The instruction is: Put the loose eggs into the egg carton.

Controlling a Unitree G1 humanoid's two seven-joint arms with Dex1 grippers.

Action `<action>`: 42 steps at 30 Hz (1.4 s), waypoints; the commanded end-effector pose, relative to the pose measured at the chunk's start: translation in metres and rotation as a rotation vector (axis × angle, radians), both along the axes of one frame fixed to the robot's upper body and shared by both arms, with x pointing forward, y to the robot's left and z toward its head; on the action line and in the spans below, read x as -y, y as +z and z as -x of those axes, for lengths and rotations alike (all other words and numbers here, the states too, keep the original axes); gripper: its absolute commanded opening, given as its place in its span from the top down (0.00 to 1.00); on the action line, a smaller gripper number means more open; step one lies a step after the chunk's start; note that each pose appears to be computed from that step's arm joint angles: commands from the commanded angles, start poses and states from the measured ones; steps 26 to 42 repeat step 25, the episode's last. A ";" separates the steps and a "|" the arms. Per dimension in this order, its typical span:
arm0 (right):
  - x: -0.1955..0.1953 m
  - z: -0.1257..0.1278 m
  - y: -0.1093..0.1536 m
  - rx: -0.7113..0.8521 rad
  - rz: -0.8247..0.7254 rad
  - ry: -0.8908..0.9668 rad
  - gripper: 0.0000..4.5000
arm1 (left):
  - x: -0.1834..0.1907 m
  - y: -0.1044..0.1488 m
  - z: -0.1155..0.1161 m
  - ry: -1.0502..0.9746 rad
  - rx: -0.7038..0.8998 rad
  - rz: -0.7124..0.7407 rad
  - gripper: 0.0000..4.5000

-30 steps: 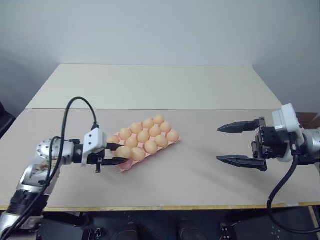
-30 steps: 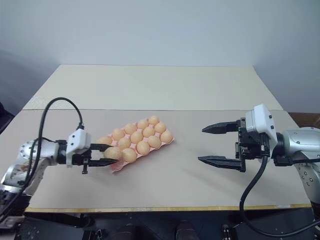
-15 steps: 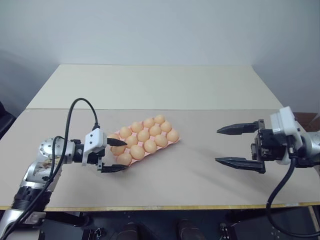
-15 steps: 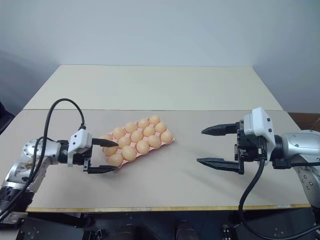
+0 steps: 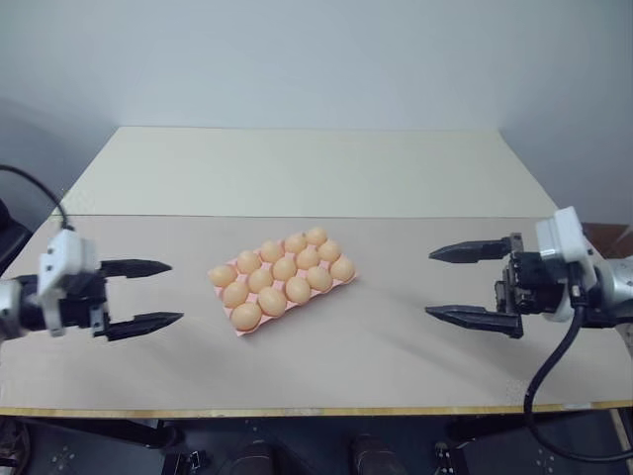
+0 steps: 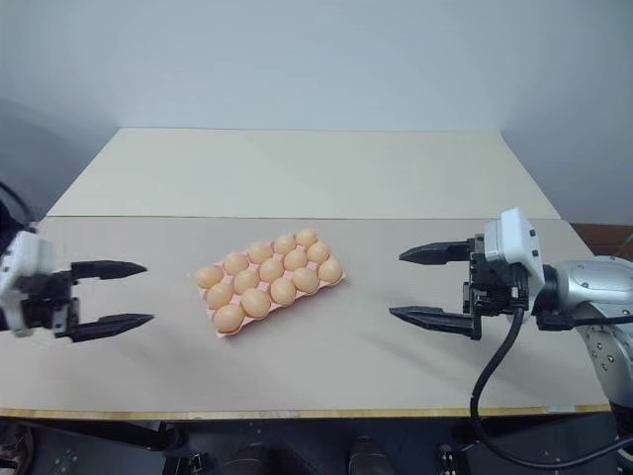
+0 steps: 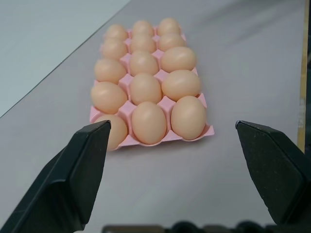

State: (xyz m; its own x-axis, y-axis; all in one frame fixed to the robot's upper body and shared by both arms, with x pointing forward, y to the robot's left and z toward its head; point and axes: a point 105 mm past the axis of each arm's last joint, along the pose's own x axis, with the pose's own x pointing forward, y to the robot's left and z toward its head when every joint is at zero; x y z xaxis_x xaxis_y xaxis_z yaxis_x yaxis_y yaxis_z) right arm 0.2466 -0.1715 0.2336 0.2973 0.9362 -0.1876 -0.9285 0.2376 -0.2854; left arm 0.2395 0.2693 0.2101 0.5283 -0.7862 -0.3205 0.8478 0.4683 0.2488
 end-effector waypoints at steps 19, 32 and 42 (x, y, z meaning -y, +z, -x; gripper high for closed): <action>0.000 -0.010 0.006 0.033 -0.004 0.009 0.00 | 0.009 0.012 0.036 0.128 0.046 0.065 0.01; 0.000 -0.009 0.006 0.033 -0.003 0.009 0.00 | 0.010 0.011 0.034 0.119 0.043 0.054 0.01; 0.000 -0.009 0.006 0.033 -0.003 0.009 0.00 | 0.010 0.011 0.034 0.119 0.043 0.054 0.01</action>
